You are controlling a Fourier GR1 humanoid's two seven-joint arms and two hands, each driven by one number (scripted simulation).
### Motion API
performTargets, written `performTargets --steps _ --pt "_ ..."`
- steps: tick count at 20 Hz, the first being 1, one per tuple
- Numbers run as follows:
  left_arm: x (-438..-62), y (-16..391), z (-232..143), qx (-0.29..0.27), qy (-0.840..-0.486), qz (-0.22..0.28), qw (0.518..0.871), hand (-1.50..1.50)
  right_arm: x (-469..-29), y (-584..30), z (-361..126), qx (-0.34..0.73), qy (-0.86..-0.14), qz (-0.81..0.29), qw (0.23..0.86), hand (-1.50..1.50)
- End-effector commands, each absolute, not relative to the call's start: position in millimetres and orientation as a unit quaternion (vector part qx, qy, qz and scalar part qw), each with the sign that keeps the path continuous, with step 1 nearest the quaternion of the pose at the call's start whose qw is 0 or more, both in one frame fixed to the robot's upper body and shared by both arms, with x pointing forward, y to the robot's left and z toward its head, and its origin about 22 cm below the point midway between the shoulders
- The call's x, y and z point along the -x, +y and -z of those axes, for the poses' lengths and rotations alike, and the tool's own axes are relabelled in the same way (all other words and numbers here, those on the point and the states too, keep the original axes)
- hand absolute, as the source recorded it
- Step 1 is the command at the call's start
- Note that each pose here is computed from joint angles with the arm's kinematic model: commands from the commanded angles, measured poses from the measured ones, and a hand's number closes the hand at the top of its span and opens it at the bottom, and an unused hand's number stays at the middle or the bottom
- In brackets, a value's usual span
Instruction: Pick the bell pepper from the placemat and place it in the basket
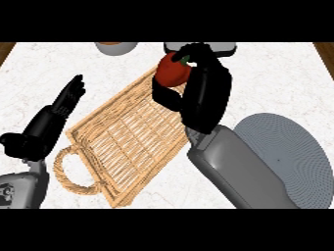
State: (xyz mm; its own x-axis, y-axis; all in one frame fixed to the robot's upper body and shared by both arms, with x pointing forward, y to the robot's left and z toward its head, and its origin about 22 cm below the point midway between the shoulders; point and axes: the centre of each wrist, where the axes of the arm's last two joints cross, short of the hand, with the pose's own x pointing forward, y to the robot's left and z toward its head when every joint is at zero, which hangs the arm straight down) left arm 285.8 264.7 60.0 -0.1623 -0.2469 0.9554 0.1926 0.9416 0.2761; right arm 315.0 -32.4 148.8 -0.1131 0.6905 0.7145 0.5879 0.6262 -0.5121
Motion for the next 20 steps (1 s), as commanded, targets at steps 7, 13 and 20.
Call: performTargets --steps 7,13,20 --pt "-285 283 -62 -0.022 -0.744 0.167 0.647 0.0 -333 -47 -151 0.406 -0.75 -0.006 0.523 -1.5" --pt "-296 264 -58 -0.013 -0.738 0.171 0.652 0.0 -318 -46 -185 0.345 -0.778 0.036 0.524 -1.5" --pt "-274 270 -49 -0.022 -0.74 0.161 0.653 0.0 -301 -103 -198 0.297 -0.757 0.123 0.569 -1.5"
